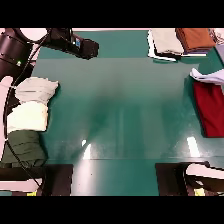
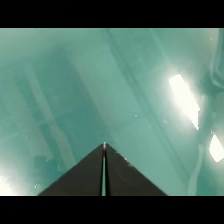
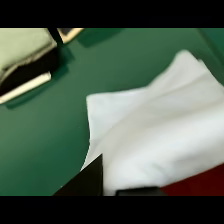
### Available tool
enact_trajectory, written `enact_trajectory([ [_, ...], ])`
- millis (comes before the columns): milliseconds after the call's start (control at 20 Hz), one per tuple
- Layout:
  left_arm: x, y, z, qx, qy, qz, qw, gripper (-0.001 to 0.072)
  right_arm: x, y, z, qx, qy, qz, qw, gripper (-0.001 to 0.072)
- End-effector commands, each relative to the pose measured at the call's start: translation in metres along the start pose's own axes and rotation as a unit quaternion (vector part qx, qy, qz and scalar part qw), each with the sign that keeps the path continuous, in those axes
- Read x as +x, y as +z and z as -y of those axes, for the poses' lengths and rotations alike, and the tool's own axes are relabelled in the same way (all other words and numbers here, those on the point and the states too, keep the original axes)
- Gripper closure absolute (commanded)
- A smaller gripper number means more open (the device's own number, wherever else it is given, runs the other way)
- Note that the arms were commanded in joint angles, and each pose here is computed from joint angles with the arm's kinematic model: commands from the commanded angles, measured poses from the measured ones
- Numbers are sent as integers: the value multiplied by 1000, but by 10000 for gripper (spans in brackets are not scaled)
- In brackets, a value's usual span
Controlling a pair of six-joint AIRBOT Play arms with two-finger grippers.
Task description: Fold the shirts.
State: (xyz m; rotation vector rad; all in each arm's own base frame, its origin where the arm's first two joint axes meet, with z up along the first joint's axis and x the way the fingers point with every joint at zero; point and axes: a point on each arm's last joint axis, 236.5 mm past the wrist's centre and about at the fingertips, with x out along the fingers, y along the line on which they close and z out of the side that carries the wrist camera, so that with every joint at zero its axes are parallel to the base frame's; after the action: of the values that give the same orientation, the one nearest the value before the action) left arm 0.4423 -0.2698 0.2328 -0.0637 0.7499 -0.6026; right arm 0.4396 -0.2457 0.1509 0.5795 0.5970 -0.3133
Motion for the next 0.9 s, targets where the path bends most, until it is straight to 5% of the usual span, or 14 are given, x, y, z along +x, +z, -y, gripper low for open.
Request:
enact_trajectory([
  [0, 0, -1, 0, -1, 0, -1, 1000, 684, -26, 26, -5, -10, -4, 52, 999, 695],
  [400, 0, -2, 0, 4, 0, -5, 1000, 683, -69, 7, -14, -57, -17, 18, 998, 695],
  [850, 0, -3, 0, 13, 0, -7, 1000, 683, -97, -96, 50, -13, -117, -83, 990, 694],
])
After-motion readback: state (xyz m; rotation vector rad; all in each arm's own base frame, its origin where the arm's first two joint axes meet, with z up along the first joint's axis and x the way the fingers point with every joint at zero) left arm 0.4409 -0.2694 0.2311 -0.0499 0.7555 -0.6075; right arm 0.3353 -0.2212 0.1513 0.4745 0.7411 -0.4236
